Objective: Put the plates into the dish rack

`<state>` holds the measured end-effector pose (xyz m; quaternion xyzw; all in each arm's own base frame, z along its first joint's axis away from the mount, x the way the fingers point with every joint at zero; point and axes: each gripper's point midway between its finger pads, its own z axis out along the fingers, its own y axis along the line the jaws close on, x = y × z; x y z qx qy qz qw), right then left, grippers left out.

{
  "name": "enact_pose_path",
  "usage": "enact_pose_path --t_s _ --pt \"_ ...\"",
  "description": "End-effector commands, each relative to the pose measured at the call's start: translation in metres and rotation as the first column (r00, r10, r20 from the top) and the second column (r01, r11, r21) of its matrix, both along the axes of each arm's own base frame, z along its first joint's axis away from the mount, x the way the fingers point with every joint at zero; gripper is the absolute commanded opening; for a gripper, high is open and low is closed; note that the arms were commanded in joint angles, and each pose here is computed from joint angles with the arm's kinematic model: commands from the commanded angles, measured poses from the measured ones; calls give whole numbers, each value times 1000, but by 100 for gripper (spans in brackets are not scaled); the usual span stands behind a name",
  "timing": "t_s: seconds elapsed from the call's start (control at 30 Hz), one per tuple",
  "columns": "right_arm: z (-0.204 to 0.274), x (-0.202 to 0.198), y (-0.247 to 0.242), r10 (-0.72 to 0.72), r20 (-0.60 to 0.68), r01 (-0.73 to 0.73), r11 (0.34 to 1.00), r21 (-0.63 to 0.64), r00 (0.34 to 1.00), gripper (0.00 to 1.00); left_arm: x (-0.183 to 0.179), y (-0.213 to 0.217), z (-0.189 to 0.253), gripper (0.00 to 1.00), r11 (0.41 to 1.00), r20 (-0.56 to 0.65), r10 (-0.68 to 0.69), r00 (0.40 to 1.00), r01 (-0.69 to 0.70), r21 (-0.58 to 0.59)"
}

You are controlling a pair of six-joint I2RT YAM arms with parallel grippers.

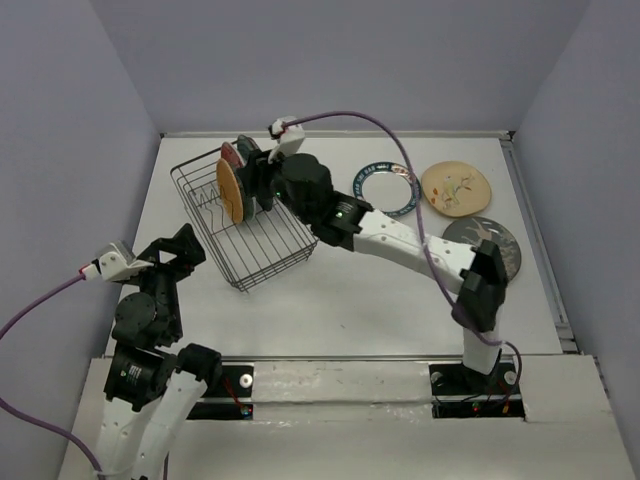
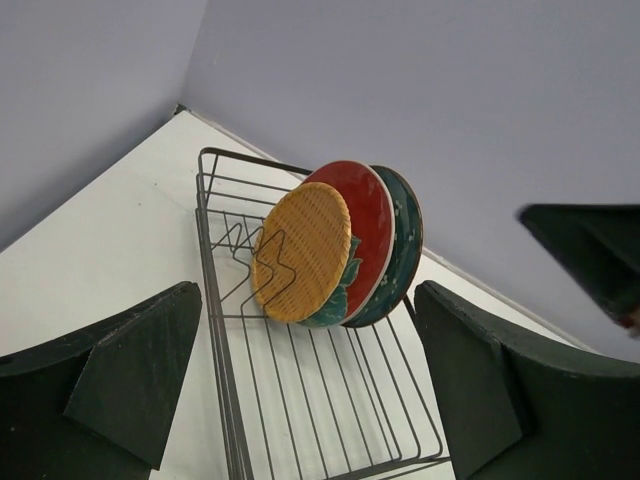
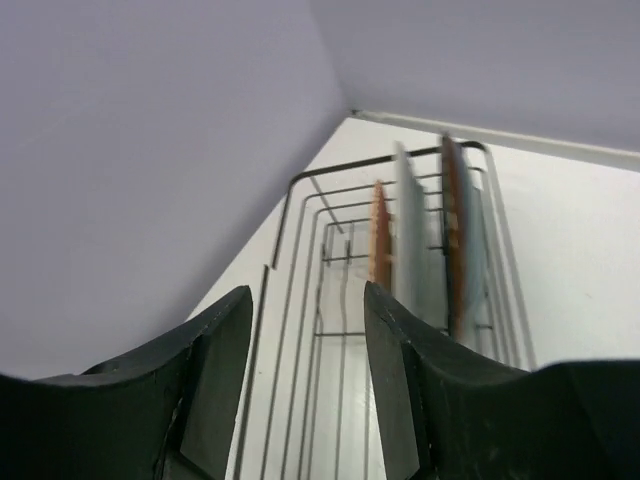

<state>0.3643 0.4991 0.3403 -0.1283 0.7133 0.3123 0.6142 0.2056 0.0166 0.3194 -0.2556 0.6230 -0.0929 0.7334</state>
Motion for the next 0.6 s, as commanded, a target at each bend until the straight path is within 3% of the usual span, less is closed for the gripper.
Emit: enact_pose_path --t_s 0.0,0.03,0.07,0.13,0.17,0.2,0.27,0.4,0.57 --pt "-21 23 -92 -194 -142 210 972 107 971 55 0 -3 9 99 1000 39 -21 999 21 0" --pt "-12 40 -137 -237 -183 268 948 173 954 55 -1 -4 10 99 1000 43 -27 999 27 1" --pt "-64 41 -162 -263 -313 328 928 176 913 55 -1 -5 10 99 999 45 -34 998 34 3" --pt "-81 46 -209 -305 -382 408 885 226 873 55 -1 -7 11 99 999 47 -43 998 43 5" --pt "-92 60 -246 -371 -420 500 828 255 828 55 -1 -8 11 99 999 47 -49 998 49 7" --pt "-130 55 -270 -419 -464 553 808 202 781 55 -1 -8 11 99 999 47 -52 998 52 7" --pt "-145 66 -318 -486 -489 636 745 201 725 55 -1 -9 11 99 998 48 -58 997 58 10" --pt "-184 76 -372 -546 -549 716 682 149 633 55 0 -12 11 99 998 48 -69 996 68 12" --pt "-227 91 -394 -562 -613 761 641 102 555 55 1 -13 11 99 997 46 -73 996 73 15"
